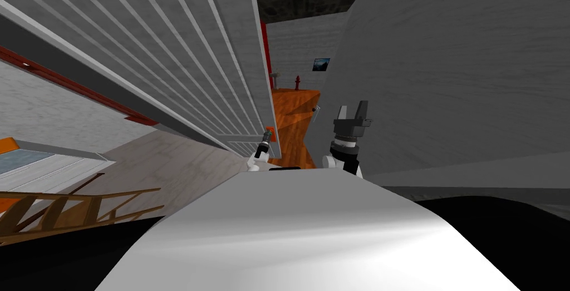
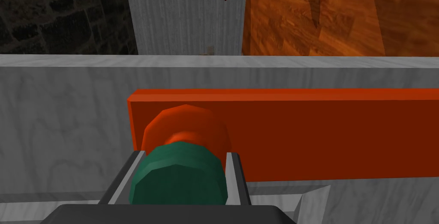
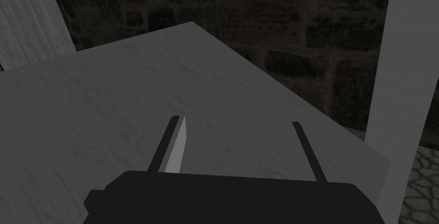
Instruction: Push the door open
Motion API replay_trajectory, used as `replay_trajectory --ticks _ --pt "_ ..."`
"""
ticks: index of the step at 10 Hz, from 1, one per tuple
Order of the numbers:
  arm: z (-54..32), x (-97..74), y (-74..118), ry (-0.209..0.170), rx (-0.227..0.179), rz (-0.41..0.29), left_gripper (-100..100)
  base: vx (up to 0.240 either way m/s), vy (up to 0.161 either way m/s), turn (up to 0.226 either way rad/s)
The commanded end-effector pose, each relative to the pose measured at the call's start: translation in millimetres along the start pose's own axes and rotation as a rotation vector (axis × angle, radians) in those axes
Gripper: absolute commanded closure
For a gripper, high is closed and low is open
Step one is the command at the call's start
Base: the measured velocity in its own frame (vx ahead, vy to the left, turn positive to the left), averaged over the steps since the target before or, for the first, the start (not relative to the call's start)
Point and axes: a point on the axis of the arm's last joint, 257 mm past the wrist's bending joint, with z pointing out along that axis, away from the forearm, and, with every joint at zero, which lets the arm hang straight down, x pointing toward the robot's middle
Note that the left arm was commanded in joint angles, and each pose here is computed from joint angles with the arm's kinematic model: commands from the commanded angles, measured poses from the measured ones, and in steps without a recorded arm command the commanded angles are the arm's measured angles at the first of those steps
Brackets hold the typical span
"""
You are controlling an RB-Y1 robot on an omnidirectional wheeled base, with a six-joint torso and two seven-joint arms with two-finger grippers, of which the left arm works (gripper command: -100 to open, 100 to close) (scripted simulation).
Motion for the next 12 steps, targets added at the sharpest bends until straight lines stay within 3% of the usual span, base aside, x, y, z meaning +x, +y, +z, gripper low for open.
replay_trajectory --ticks 1,12 --pt "3.4 -14.5 -5.3 -0.029 0.011 0.01 100 0.102 -0.079 0.066" --pt "8.3 -48.5 -4.8 -0.125 0.009 0.01 100 0.099 -0.081 0.074"
